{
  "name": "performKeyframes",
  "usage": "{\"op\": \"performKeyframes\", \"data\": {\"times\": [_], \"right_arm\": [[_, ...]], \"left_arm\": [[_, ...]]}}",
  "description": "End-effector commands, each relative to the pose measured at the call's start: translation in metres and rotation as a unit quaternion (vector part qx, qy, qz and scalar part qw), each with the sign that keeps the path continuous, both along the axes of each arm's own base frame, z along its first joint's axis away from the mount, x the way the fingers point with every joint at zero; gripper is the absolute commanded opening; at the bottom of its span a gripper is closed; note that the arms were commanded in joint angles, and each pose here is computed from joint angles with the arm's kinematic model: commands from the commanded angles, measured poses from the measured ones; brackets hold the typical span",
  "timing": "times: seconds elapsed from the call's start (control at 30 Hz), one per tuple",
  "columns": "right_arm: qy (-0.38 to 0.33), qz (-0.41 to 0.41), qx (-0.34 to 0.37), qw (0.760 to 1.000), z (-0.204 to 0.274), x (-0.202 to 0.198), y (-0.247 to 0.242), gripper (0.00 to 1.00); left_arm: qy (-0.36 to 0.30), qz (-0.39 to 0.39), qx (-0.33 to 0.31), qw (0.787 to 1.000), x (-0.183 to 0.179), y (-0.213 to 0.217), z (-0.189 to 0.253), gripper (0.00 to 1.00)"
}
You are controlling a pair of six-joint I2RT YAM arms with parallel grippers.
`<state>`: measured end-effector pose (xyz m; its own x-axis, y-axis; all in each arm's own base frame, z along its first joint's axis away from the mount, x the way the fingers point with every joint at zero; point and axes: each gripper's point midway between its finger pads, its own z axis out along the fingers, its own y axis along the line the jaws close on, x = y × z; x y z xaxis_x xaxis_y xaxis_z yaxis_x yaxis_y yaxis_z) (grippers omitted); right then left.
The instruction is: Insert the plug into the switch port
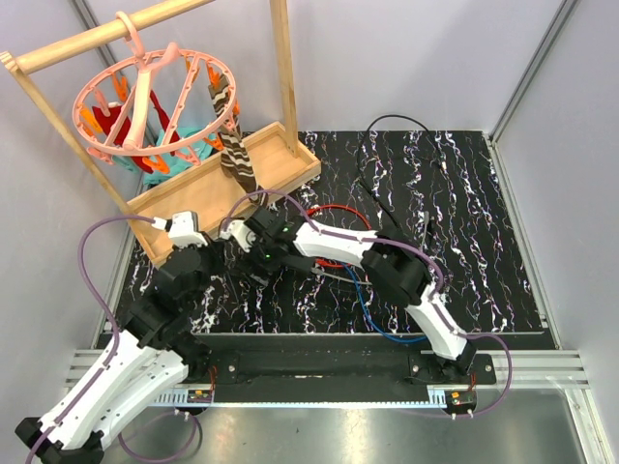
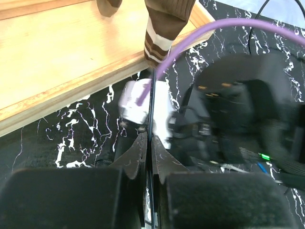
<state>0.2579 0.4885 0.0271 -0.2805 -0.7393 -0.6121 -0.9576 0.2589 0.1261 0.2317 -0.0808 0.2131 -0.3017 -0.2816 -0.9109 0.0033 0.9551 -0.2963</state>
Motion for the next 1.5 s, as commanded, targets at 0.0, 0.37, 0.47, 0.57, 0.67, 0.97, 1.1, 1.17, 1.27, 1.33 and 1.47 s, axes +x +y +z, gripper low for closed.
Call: {"op": "performKeyframes", "data": {"times": [0.0,0.37,0.47,0.57,0.67,0.97,1.1,1.17,1.27,1.33,1.47], "right_arm": [[-0.026,-0.083,0.020,0.996,0.057,0.017,-0.032,0.89],[-0.031,-0.449,0.027,0.892,0.106,0.076,-0.244,0.91],[-0.024,-0.569,0.016,0.822,0.096,0.085,-0.329,0.87],[-0.009,-0.658,0.002,0.753,0.079,0.084,-0.399,0.77],[0.011,-0.711,-0.006,0.703,0.063,0.081,-0.443,0.73],[0.061,-0.727,-0.018,0.684,0.027,0.086,-0.466,0.49],[0.076,-0.724,-0.023,0.686,0.016,0.084,-0.463,0.38],[0.072,-0.722,-0.017,0.688,0.018,0.089,-0.462,0.36],[0.075,-0.723,-0.020,0.687,0.016,0.094,-0.462,0.33],[0.090,-0.723,-0.026,0.685,0.007,0.096,-0.459,0.29],[0.108,-0.729,-0.046,0.675,-0.010,0.094,-0.462,0.25]], "left_arm": [[-0.031,0.017,-0.016,0.999,0.013,-0.002,0.014,0.04],[-0.022,-0.007,0.019,1.000,0.030,-0.017,0.013,0.04],[-0.030,-0.010,0.037,0.999,0.034,-0.016,0.019,0.04],[-0.036,-0.009,0.056,0.998,0.037,-0.014,0.025,0.04],[-0.045,-0.011,0.072,0.996,0.039,-0.012,0.032,0.04],[-0.044,-0.007,0.090,0.995,0.042,-0.008,0.024,0.04],[-0.044,-0.014,0.086,0.995,0.042,-0.011,0.025,0.04],[-0.043,-0.013,0.087,0.995,0.042,-0.011,0.025,0.04],[-0.046,-0.010,0.084,0.995,0.042,-0.009,0.026,0.04],[-0.047,-0.010,0.082,0.995,0.041,-0.009,0.027,0.04],[-0.047,-0.010,0.083,0.995,0.041,-0.009,0.027,0.04]]}}
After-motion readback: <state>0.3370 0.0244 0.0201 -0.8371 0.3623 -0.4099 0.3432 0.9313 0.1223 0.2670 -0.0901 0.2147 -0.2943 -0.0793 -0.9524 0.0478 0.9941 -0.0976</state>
